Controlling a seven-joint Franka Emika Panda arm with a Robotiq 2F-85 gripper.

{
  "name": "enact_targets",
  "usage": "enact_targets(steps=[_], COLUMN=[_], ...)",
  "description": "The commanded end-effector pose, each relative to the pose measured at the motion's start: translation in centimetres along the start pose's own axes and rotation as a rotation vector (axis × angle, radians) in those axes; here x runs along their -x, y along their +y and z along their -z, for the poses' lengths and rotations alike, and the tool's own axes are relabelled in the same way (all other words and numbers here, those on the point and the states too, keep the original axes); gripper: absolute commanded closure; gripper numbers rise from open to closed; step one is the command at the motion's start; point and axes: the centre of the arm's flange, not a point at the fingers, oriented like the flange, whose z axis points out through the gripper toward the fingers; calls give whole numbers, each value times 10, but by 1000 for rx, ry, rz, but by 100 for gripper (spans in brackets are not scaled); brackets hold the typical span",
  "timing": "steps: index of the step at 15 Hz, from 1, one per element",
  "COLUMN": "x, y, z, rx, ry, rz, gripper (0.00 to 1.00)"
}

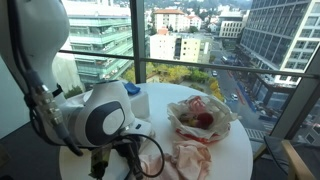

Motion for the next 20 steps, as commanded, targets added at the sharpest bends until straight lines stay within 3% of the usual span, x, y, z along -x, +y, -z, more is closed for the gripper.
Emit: enact_targets(steps=[1,6,16,17,18,20], x=[-36,-98,-207,-210,-211,-201], y=[42,65,55,56,56,57], z=[24,31,16,13,11,9], rx=[128,240,356,357,352,352], ry=[90,187,325,312,301,288], rz=[-54,-130,-162,-170,-178,-173], gripper=[97,97,97,68,68,54])
